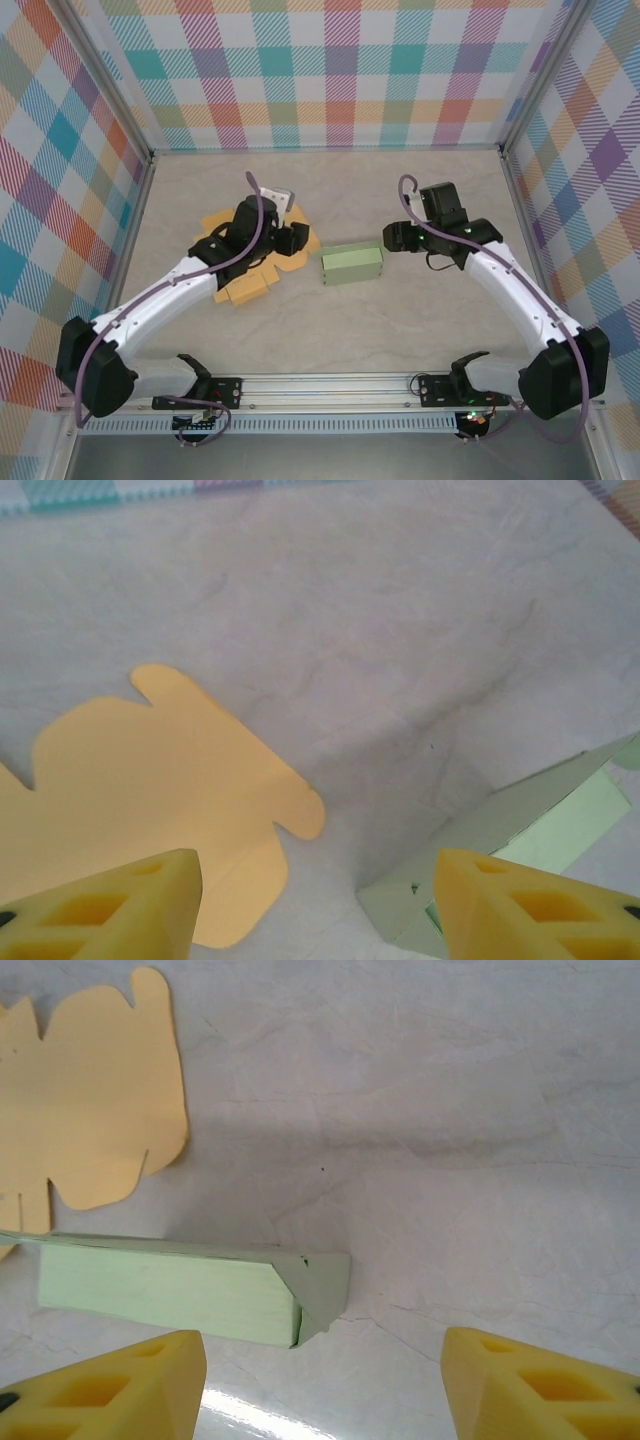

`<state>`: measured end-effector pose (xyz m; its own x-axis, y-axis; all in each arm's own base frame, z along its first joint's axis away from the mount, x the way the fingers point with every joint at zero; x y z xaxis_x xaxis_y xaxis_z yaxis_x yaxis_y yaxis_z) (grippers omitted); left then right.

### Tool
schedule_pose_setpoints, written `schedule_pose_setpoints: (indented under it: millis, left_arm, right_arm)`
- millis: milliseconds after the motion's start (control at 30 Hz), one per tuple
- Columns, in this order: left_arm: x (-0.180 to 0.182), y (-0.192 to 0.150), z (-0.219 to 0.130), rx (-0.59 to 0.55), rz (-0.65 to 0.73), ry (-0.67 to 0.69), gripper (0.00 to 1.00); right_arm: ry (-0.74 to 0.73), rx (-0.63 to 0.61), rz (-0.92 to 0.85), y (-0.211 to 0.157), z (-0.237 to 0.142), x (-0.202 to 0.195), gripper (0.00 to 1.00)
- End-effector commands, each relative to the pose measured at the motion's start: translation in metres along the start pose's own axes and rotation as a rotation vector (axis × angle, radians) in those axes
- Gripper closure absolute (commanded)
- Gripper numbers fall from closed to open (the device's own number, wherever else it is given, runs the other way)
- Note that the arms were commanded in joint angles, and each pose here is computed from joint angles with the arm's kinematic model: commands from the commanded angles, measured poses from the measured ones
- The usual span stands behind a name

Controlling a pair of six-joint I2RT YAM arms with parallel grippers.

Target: Fold the paper box

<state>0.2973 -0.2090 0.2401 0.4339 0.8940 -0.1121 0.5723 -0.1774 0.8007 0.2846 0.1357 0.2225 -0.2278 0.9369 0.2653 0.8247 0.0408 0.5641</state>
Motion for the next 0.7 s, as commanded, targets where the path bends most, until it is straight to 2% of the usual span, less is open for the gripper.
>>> schedule_pose_setpoints:
  millis: [0, 167, 333, 500, 667]
  left_arm:
    - [-0.013, -0.011, 0.013, 0.071, -0.022, -0.091, 0.38]
    - [-0.024, -0.017, 0.024, 0.138, 0.051, -0.146, 0.40]
    - [-0.028, -0.029, 0.034, 0.226, 0.155, -0.091, 0.40]
    - [-0.026, -0.032, 0.046, 0.251, 0.213, -0.008, 0.40]
    - [-0.032, -0.033, 0.058, 0.267, 0.246, 0.005, 0.41]
  right_arm:
    - [-0.030, 0.042, -0.052, 0.002, 0.005, 0.003, 0.36]
    - [-0.046, 0.110, -0.064, -0.002, 0.023, 0.003, 0.36]
    - [-0.068, 0.141, -0.077, -0.004, 0.035, 0.002, 0.38]
    - [-0.063, 0.148, -0.078, -0.003, 0.041, 0.004, 0.42]
    - [-0.060, 0.157, -0.083, -0.004, 0.046, 0.006, 0.45]
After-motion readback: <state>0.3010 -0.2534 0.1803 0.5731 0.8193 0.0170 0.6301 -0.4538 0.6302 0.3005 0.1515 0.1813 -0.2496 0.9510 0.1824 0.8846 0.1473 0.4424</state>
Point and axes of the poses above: each hand's point on the last joint's axis, 136 mm out from that joint toward the fingers, its own z axis out along the fingers, its own x axis along the line the jaws close on, y = z × x, the point moved 4 cm from there along -z, back along the fingers, and after that the axes turned 4 degrees about z, right-handed, at the moved point
